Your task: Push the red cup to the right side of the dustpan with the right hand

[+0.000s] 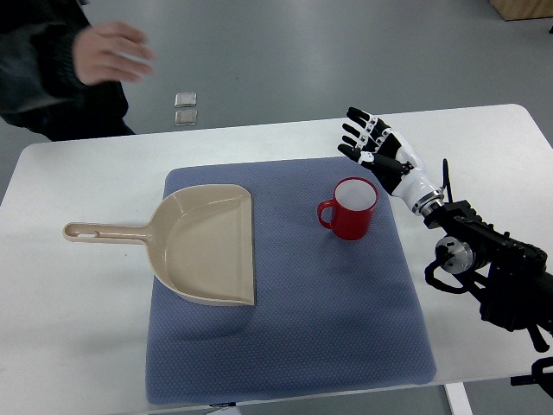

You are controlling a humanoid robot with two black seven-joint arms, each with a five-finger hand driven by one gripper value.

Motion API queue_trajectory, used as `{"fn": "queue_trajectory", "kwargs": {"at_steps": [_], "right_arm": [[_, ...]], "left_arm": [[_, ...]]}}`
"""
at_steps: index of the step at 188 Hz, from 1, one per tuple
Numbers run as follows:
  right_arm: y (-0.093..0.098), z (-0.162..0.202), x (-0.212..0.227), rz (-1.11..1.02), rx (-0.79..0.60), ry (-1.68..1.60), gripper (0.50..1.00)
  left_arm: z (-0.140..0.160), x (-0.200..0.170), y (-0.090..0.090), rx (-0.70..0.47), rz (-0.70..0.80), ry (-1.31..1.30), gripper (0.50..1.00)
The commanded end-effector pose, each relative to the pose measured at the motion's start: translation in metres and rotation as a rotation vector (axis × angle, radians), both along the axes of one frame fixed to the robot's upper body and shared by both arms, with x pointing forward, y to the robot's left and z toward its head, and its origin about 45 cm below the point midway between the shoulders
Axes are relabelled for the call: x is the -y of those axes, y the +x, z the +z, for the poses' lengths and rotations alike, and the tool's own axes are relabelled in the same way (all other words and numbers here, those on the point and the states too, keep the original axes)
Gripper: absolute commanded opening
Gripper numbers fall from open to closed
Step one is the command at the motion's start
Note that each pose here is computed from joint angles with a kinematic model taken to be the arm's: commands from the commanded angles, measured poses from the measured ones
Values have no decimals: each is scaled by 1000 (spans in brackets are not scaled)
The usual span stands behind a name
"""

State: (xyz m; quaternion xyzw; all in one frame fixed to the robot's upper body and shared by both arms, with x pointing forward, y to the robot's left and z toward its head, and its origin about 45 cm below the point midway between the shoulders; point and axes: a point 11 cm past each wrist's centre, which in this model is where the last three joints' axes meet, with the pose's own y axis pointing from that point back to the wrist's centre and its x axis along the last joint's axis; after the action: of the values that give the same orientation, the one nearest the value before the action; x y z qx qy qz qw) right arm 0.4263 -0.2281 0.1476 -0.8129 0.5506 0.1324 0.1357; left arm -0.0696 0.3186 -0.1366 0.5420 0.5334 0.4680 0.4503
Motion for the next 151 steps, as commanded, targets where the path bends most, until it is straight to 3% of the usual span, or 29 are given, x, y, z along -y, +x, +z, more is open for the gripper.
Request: {"fn": "queue_trajectory", "kwargs": {"at_steps": [1,76,151], "right_arm": [[0,0,0,0,0,0,936],[-9,3,8,123,10,52,936],[-28,-9,42,293,-7,-220,934]], "left_arm": [[0,0,0,0,-1,0,1000],[0,-1,0,0,1,3,1000],[0,1,0,0,-1,-2,1000]]}}
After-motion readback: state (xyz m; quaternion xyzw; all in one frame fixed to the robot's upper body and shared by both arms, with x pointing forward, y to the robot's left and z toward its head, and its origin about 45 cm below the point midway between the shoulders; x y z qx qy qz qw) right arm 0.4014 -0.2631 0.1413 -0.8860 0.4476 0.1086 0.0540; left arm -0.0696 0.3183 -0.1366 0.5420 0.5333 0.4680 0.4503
